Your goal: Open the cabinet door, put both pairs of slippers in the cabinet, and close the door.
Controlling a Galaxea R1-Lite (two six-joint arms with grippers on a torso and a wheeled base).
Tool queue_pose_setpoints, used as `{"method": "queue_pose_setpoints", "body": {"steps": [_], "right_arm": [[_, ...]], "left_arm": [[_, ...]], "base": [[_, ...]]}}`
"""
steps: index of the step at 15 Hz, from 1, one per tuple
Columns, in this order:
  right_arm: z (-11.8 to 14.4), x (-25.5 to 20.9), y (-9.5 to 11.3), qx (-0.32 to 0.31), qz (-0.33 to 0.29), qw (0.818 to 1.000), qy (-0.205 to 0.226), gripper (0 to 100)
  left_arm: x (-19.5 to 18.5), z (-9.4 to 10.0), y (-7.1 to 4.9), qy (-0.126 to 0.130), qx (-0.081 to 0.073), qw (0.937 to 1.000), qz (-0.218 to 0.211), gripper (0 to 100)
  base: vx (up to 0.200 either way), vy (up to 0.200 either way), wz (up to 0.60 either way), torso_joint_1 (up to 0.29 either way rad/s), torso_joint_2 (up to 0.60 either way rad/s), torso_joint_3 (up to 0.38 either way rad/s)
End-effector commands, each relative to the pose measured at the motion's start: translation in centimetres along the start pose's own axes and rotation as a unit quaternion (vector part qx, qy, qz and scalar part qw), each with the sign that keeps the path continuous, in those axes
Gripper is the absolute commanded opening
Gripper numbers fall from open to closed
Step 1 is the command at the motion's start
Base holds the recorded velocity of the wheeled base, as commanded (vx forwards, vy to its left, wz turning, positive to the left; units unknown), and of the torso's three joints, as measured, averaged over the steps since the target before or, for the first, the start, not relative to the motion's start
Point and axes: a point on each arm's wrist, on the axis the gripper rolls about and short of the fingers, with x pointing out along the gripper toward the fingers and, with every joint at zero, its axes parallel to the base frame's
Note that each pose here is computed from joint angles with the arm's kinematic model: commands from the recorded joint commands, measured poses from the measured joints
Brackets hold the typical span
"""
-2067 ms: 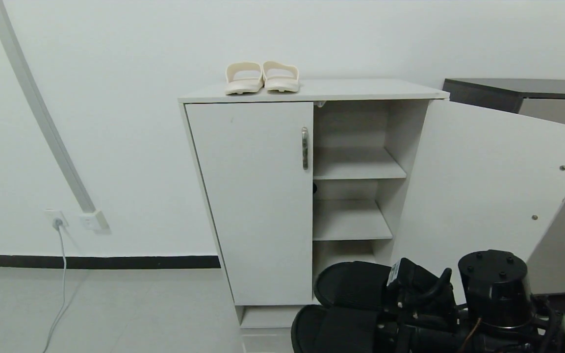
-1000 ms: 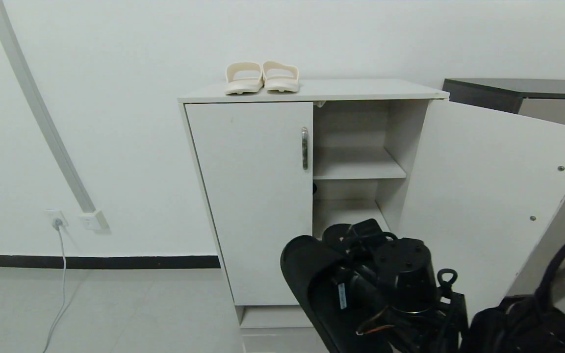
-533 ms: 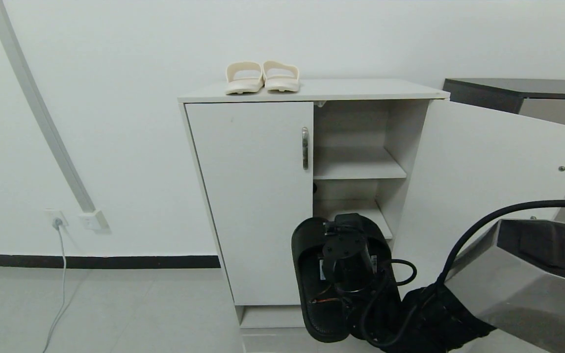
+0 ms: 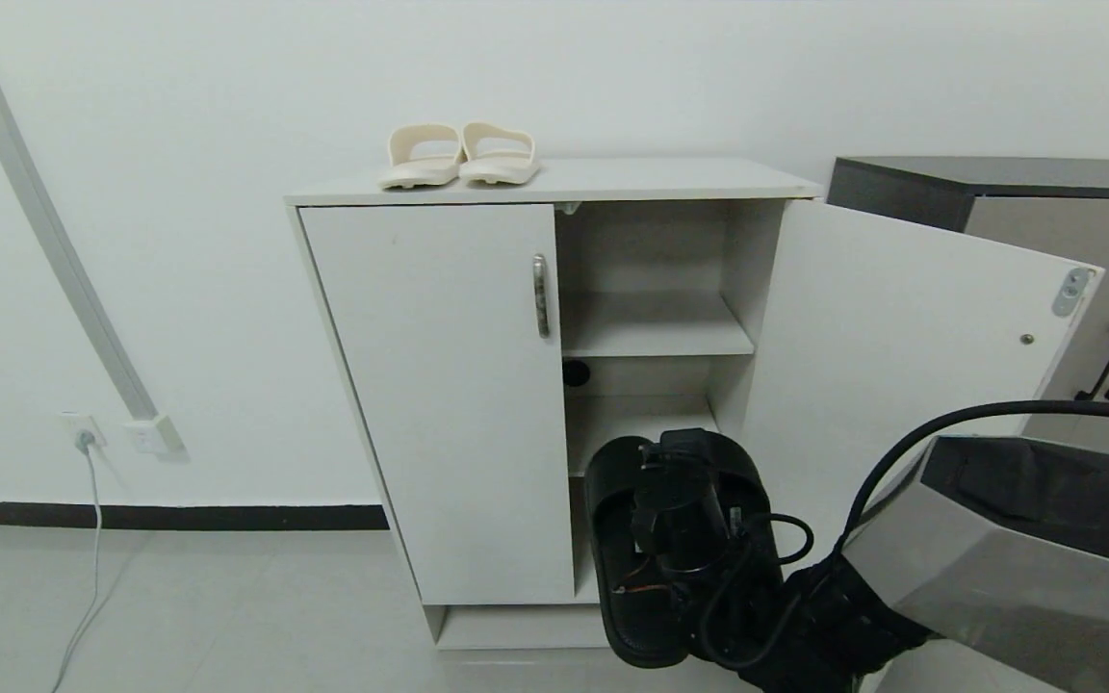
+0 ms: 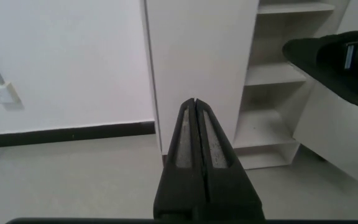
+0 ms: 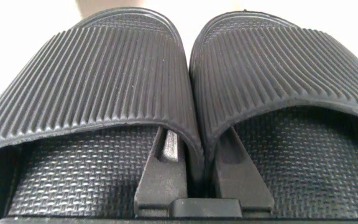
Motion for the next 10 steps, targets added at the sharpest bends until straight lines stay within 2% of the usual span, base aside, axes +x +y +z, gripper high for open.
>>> {"method": "queue_pose_setpoints", "body": {"steps": [1,10], "right_arm": [[-0.8,0.3,0.1,-0.004,-0.001,1.0,0.005,0],[-3.7,4.1,1.7,-0.003,-0.01,1.0,0.006,0]], "left_arm": [[0.0,0.0,0.0,0.001,-0.001,1.0,0.001,0],[0.0,0.0,0.0,0.001,0.0,1.0,0.001,0]], "base": [[0.0,0.0,0.0,0.0,0.0,0.0],[0.0,0.0,0.0,0.0,0.0,0.0]]}}
